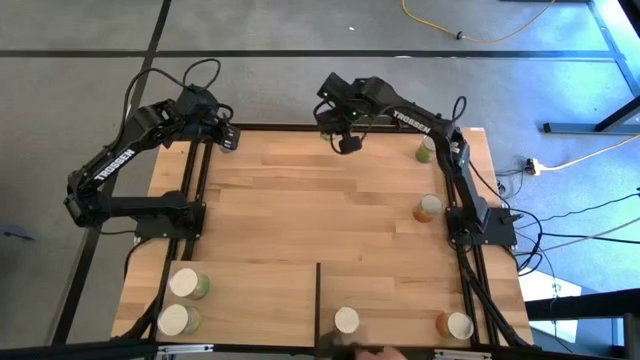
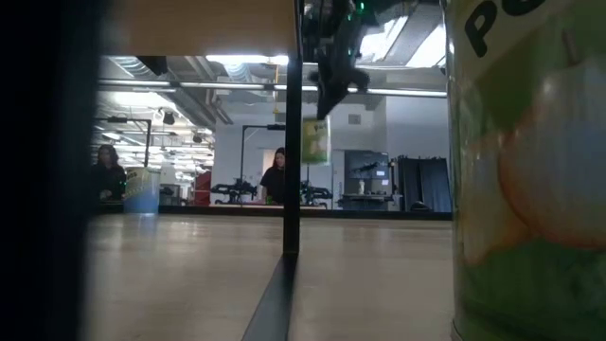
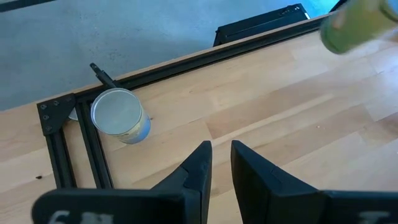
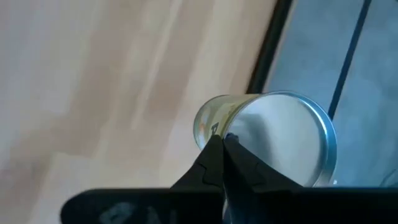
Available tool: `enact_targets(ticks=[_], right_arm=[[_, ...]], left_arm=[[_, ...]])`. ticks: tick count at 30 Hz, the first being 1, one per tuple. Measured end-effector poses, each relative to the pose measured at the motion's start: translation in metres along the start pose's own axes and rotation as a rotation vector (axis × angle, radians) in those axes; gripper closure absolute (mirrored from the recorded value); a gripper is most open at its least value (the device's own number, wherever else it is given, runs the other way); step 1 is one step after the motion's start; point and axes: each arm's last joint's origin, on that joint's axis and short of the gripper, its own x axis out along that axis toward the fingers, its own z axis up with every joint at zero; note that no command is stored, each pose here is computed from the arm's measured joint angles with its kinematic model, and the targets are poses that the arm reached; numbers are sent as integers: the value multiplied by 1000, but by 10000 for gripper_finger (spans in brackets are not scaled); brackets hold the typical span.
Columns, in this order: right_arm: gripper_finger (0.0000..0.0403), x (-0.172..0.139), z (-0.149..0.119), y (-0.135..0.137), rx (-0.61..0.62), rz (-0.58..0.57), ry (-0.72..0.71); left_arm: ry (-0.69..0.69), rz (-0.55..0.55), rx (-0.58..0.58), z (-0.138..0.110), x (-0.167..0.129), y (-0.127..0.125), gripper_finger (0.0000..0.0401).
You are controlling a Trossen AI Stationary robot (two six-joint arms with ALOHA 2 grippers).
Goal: Pick and place cans onto a shelf
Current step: Put the canned peaches on the shelf
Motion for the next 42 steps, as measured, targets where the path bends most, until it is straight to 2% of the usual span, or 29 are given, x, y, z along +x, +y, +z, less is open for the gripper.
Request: enact_targets(ticks=[5, 15, 23, 31, 37, 42], right_arm=[[403, -19, 32, 30, -57, -3, -57], [403, -36, 88, 95, -25, 40, -180], [403, -47, 120, 131, 52, 50, -304], [403, -59, 142, 164, 43, 71, -392], [403, -82, 150, 185, 16, 80, -469], [403, -91, 159, 199, 42, 92, -534]], left_arm=[[4, -4, 26, 0, 0, 0, 348], [103, -101, 282, -7, 0, 0, 348], [143, -250, 511, -11, -1, -3, 348], [173, -269, 540, -14, -2, -2, 348], [194, -266, 543, -16, -2, -1, 348], [228, -359, 601, -19, -3, -2, 348]])
